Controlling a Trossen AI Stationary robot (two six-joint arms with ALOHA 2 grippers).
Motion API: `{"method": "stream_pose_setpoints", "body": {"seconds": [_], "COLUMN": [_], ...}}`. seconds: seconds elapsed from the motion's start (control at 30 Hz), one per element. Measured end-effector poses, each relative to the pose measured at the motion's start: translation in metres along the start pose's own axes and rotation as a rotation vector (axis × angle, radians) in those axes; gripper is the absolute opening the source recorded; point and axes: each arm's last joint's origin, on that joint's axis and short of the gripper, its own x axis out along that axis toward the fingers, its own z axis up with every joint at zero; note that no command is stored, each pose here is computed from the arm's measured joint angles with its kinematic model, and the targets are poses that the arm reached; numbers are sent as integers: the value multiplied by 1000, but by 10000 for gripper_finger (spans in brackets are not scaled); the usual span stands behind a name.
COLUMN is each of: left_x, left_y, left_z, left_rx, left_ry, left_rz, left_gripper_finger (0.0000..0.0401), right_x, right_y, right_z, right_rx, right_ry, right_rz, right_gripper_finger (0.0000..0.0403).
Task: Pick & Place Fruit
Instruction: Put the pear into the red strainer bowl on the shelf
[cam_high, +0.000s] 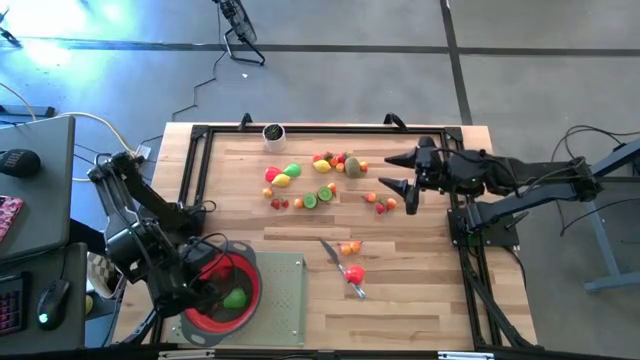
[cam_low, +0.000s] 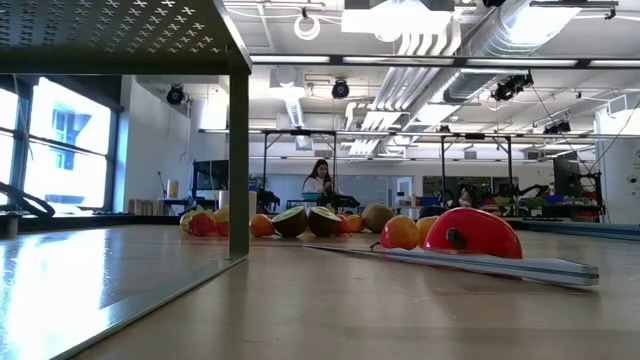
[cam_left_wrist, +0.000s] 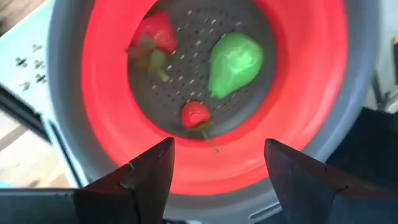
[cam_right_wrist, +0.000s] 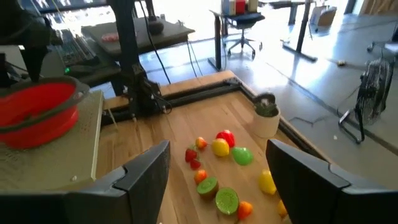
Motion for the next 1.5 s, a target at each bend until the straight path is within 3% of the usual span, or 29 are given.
{"method": "stream_pose_setpoints", "body": {"seconds": [0.27, 0.53, 0.7, 0.9, 1.2, 1.5], "left_x": [-9, -33, -47, -53, -55, -64], "left_y": [-10, -15, -11, -8, -7, -16], "left_z": [3, 13, 20, 24, 25, 72], "left_rx": [87, 299, 347, 380, 306, 359], "left_ry": [-134, -500, -729, -888, -834, -925], "left_rz": [-198, -395, -415, -380, -425, -337], "left_gripper_finger": [205, 180, 177, 177, 177, 177], "right_x": [-1, -2, -2, -2, -5, -7], "right_y": [3, 4, 3, 2, 3, 3], "right_z": [14, 20, 20, 22, 26, 33], "right_rx": [-27, -49, -58, -47, -26, 33], "right_ry": [-139, -198, -204, -217, -259, -327], "right_rz": [25, 32, 5, -30, -9, -5], "right_gripper_finger": [258, 258, 258, 258, 258, 258]}}
